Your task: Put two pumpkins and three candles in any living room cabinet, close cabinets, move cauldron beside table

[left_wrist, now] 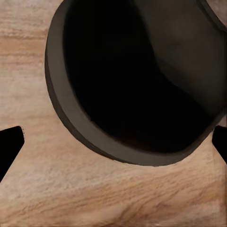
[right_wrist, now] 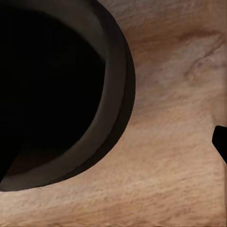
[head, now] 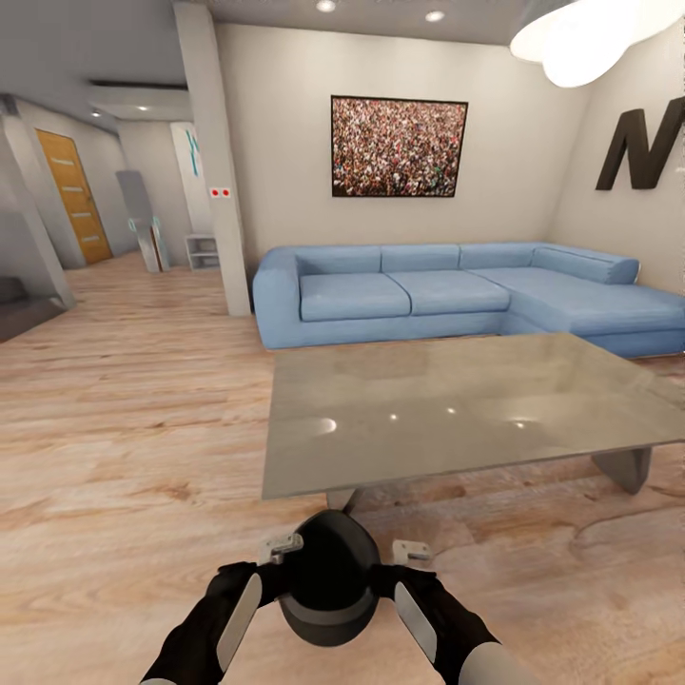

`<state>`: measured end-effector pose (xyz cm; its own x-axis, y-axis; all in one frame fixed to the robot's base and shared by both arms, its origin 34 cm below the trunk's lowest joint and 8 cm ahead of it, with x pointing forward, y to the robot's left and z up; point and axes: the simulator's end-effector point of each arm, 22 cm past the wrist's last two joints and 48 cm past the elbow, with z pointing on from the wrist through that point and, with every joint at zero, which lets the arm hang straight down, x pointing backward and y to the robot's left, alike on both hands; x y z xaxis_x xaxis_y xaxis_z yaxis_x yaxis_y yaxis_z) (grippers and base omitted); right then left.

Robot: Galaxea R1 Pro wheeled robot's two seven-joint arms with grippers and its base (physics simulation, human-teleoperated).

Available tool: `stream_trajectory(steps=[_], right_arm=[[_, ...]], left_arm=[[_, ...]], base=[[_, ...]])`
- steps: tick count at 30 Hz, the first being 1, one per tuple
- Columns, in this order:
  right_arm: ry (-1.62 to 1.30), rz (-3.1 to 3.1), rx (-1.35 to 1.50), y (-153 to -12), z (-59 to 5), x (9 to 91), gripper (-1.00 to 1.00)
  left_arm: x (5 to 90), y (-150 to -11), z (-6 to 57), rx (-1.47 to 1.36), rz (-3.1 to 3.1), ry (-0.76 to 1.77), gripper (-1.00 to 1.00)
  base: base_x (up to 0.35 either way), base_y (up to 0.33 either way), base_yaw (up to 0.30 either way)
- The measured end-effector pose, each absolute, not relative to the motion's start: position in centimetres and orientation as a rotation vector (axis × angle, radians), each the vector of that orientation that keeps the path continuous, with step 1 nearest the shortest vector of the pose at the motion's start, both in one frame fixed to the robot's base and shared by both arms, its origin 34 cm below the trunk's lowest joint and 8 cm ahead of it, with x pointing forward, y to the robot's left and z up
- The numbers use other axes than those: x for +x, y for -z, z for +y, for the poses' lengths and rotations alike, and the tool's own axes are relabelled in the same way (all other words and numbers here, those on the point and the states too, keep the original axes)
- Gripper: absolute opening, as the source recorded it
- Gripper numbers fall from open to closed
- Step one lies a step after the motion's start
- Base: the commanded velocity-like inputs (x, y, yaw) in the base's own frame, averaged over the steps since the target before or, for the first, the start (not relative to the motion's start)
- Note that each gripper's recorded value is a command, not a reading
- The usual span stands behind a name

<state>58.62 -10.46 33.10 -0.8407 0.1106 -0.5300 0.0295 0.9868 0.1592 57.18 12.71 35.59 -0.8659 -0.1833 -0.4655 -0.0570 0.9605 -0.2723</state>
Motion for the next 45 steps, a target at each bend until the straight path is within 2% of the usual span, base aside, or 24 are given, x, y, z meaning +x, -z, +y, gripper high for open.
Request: stream_trajectory(steps=[18,35,45], right_arm=[[-0.196,2.561,0.098,-37.4,-10.4,59.8,1.00],[-0.212,2.614,0.095,-41.3,-10.1,60.3,1.00],[-0.334,2.645,0.227,-43.1,-8.8,59.8,1.00]], left_arm=[[58.3,-39.5,13.8,-0.221,2.603,0.340,1.00],[58.8,-43.0,13.9,-0.224,2.624,0.342,1.00],[59.3,-45.1,13.9,-0.223,2.625,0.342,1.00]], base=[[-0.040,0.000,0.000],[-0.142,0.023,0.000],[-0.094,0.000,0.000]])
